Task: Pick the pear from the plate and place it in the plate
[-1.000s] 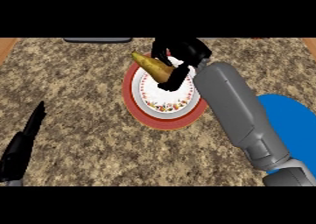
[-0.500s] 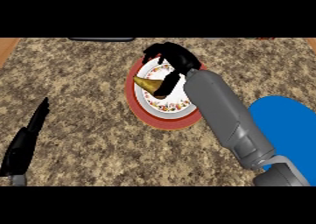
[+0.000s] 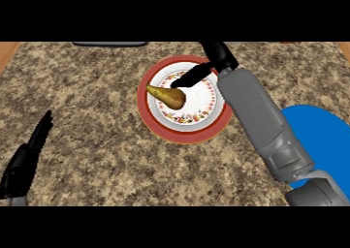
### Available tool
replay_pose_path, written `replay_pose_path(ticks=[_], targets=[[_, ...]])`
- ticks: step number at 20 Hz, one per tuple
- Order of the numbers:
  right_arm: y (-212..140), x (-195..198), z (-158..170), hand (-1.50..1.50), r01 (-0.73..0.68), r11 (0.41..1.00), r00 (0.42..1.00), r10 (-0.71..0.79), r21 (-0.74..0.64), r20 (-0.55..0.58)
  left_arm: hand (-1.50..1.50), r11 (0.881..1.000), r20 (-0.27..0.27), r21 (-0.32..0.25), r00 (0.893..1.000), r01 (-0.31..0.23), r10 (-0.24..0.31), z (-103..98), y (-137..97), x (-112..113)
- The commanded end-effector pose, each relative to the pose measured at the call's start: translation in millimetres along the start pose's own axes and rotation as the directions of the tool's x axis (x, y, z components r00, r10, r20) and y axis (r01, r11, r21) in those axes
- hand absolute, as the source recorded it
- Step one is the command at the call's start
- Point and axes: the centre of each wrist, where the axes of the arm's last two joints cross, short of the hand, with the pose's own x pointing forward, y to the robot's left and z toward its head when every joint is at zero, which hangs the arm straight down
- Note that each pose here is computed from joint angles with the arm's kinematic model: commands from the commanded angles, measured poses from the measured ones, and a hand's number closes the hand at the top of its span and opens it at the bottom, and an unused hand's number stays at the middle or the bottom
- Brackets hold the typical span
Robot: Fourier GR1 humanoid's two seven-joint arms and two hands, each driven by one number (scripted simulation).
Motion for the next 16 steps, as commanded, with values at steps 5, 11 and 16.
replay_pose_path(ticks=[5, 11, 16], targets=[[-85, -33, 18, -1.5, 0.27, 0.947, 0.962, -0.273, -0.174, 0.005, 0.0, 1.0, 0.019, 0.005, 1.0, -0.003, 0.002, -3, 19, 16], [-142, -79, 58, -1.5, 0.326, 0.924, 0.945, -0.316, -0.201, 0.085, 0.0, 1.0, 0.018, -0.002, 1.0, -0.006, 0.006, -1, 3, 2], [-195, -95, 94, -1.5, 0.269, 0.946, 0.96, -0.25, -0.181, 0.124, 0.0, 1.0, 0.039, -0.016, 0.999, -0.01, 0.011, -5, -7, 8]])
